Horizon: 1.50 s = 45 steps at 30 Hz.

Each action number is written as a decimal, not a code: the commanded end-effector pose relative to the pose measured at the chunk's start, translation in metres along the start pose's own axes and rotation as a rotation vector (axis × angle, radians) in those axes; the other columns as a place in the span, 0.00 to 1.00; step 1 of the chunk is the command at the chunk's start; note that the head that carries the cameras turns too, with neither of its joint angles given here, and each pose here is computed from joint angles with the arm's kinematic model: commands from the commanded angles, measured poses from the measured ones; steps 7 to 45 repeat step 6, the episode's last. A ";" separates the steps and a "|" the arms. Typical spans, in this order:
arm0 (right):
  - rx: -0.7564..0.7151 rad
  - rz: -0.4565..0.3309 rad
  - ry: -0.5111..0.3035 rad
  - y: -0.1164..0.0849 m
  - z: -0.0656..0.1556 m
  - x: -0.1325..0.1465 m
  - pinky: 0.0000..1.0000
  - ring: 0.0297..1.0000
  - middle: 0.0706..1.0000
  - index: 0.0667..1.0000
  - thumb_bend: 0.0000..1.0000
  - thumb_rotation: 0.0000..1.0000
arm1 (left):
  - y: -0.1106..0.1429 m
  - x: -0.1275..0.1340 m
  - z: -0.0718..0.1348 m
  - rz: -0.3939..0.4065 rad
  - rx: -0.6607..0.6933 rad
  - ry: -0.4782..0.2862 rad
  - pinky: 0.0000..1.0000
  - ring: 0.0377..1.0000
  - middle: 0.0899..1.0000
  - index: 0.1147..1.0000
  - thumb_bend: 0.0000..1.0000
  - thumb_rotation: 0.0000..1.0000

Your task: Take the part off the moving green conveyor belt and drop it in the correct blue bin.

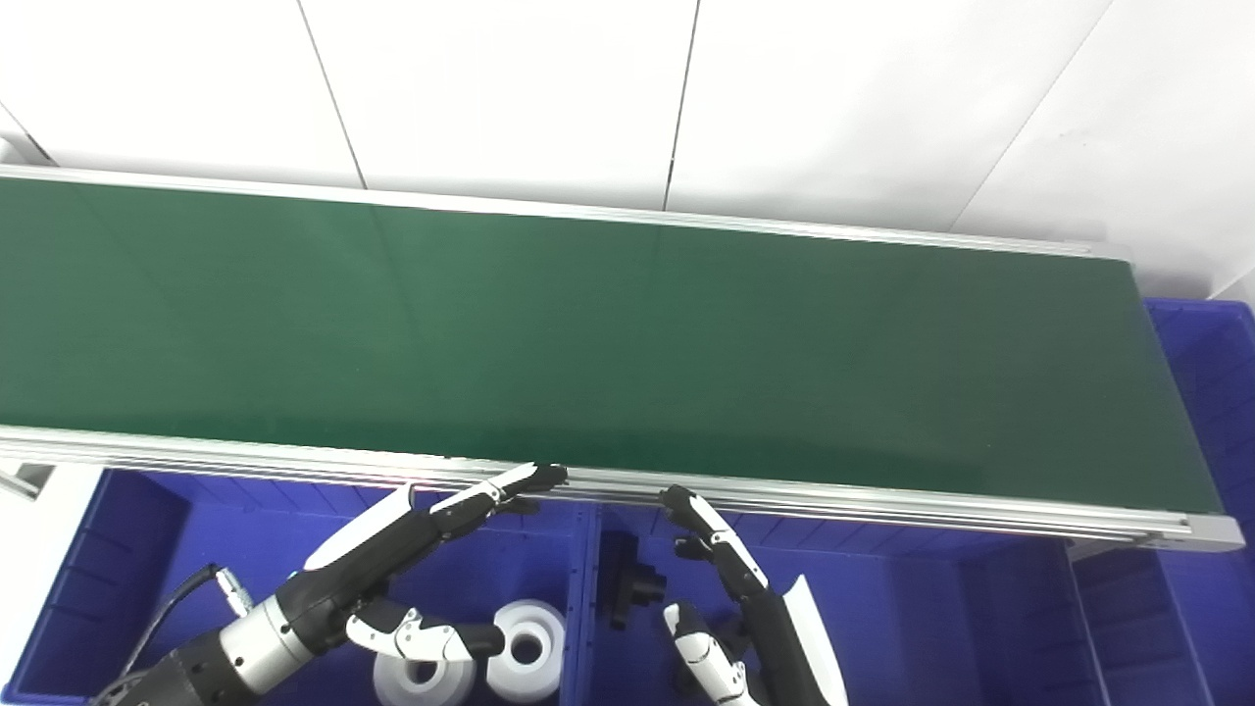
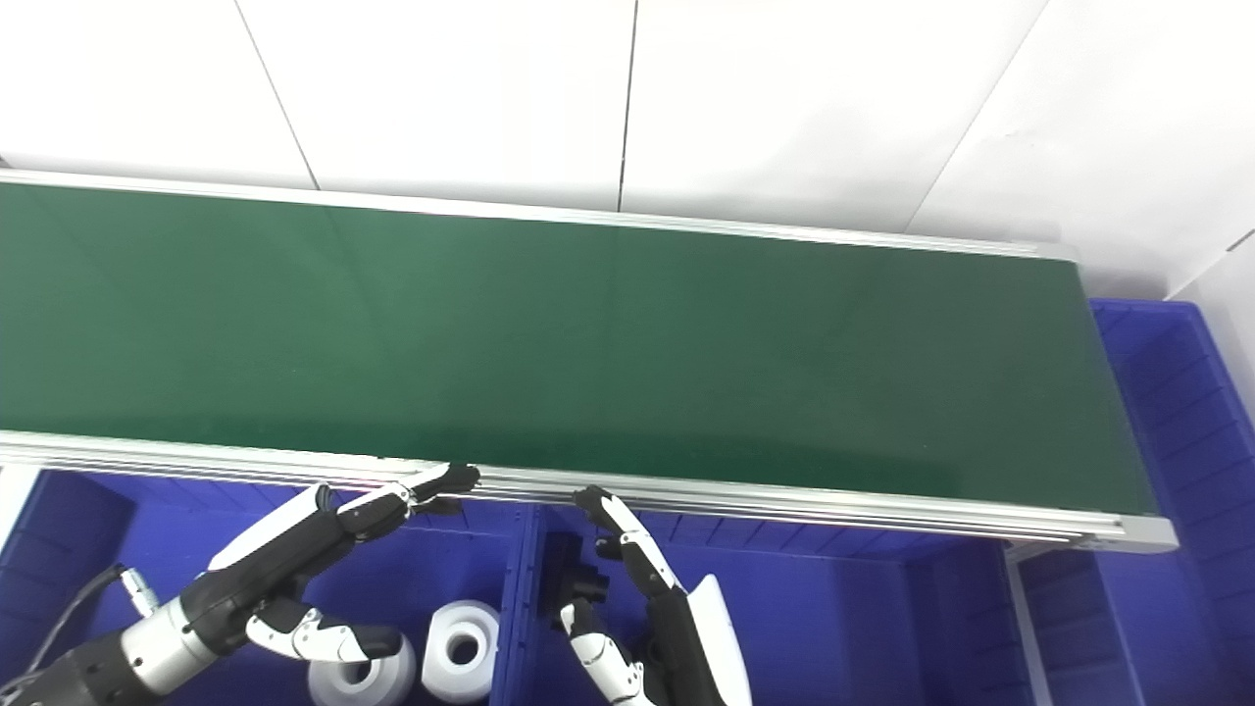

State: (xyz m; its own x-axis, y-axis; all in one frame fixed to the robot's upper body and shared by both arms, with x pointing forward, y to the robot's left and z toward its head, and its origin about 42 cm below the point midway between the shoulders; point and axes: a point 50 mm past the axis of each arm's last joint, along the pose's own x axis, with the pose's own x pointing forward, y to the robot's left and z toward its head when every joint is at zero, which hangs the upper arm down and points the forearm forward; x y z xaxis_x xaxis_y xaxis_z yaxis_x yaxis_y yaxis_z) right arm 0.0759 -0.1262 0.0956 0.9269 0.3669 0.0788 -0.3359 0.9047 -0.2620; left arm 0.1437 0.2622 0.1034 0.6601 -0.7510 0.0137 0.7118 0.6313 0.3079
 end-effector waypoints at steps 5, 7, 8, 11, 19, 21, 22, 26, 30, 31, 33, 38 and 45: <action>0.029 -0.007 -0.048 0.007 0.016 0.002 0.79 0.87 0.92 0.88 0.40 0.89 | 0.004 -0.001 0.009 0.021 0.020 -0.038 0.88 0.95 0.97 0.93 0.35 0.55; 0.028 -0.006 -0.049 0.006 0.016 0.002 0.79 0.87 0.92 0.88 0.40 0.89 | 0.004 -0.001 0.009 0.022 0.018 -0.038 0.88 0.95 0.97 0.93 0.35 0.55; 0.028 -0.006 -0.049 0.006 0.016 0.002 0.79 0.87 0.92 0.88 0.40 0.89 | 0.004 -0.001 0.009 0.022 0.018 -0.038 0.88 0.95 0.97 0.93 0.35 0.55; 0.028 -0.006 -0.049 0.006 0.016 0.002 0.79 0.87 0.92 0.88 0.40 0.89 | 0.004 -0.001 0.009 0.022 0.018 -0.038 0.88 0.95 0.97 0.93 0.35 0.55; 0.028 -0.006 -0.049 0.006 0.016 0.002 0.79 0.87 0.92 0.88 0.40 0.89 | 0.004 -0.001 0.009 0.022 0.018 -0.038 0.88 0.95 0.97 0.93 0.35 0.55; 0.028 -0.006 -0.049 0.006 0.016 0.002 0.79 0.87 0.92 0.88 0.40 0.89 | 0.004 -0.001 0.009 0.022 0.018 -0.038 0.88 0.95 0.97 0.93 0.35 0.55; 0.028 -0.006 -0.049 0.006 0.016 0.002 0.79 0.87 0.92 0.88 0.40 0.89 | 0.004 -0.001 0.009 0.022 0.018 -0.038 0.88 0.95 0.97 0.93 0.35 0.55; 0.028 -0.006 -0.049 0.006 0.016 0.002 0.79 0.87 0.92 0.88 0.40 0.89 | 0.004 -0.001 0.009 0.022 0.018 -0.038 0.88 0.95 0.97 0.93 0.35 0.55; 0.028 -0.006 -0.049 0.006 0.016 0.002 0.79 0.87 0.92 0.88 0.40 0.89 | 0.004 -0.001 0.009 0.022 0.018 -0.038 0.88 0.95 0.97 0.93 0.35 0.55; 0.028 -0.006 -0.049 0.006 0.016 0.002 0.79 0.87 0.92 0.88 0.40 0.89 | 0.004 -0.001 0.009 0.022 0.018 -0.038 0.88 0.95 0.97 0.93 0.35 0.55; 0.028 -0.006 -0.049 0.006 0.016 0.002 0.79 0.87 0.92 0.88 0.40 0.89 | 0.004 -0.001 0.009 0.022 0.018 -0.038 0.88 0.95 0.97 0.93 0.35 0.55; 0.028 -0.006 -0.049 0.006 0.016 0.002 0.79 0.87 0.92 0.88 0.40 0.89 | 0.004 -0.001 0.009 0.022 0.018 -0.038 0.88 0.95 0.97 0.93 0.35 0.55; 0.028 -0.006 -0.049 0.006 0.016 0.002 0.79 0.87 0.92 0.88 0.40 0.89 | 0.004 -0.001 0.009 0.022 0.018 -0.038 0.88 0.95 0.97 0.93 0.35 0.55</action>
